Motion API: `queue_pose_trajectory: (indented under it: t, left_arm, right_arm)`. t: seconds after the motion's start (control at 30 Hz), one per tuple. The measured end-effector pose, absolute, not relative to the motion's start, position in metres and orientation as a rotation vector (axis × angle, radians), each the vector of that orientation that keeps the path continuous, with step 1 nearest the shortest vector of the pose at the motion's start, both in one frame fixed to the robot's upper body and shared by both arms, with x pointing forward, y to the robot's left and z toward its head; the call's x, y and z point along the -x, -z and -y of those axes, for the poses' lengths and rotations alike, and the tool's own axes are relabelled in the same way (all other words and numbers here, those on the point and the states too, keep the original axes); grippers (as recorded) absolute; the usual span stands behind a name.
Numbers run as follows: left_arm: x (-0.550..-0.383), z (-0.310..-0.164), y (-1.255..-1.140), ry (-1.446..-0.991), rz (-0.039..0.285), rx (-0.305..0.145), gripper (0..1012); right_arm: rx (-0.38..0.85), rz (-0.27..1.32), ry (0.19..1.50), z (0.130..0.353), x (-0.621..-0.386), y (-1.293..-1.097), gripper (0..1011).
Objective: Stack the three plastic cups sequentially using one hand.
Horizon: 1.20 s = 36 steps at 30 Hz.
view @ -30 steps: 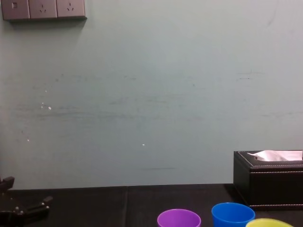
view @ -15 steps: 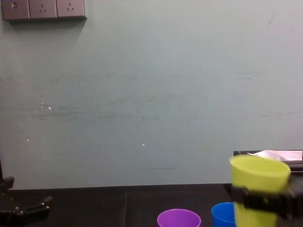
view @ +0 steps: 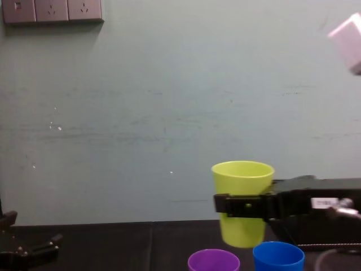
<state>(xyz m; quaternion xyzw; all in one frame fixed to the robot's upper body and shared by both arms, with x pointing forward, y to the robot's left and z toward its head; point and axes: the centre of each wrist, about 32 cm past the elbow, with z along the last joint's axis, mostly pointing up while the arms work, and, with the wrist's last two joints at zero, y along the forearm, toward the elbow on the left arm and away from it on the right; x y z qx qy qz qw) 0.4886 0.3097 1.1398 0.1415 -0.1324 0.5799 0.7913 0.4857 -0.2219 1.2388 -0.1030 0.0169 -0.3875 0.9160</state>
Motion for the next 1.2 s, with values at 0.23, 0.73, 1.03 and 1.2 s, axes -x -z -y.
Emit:
queue_pose_trajectory:
  t: [0.23,0.73,1.03,1.2]
  left_arm:
    - [-0.489,-0.310,-1.140,-1.248,0.285,-0.304,1000]
    - [-0.489,-0.310,-1.140,-1.248,0.285,-0.304,1000]
    - [-0.489,-0.310,-1.140,-1.248,0.285,-0.305,1000]
    - [-0.489,-0.310,-1.140,-1.248,0.285,-0.304,1000]
  right_arm:
    - [0.230,-0.039,0.806,0.210,-0.507,-1.235,726]
    - [0.221,-0.064,0.792,0.195,-0.515,-1.224,726]
    - [0.220,-0.079,0.790,0.194,-0.516,-1.217,726]
    - [0.218,-0.079,0.785,0.193,-0.516,-1.216,726]
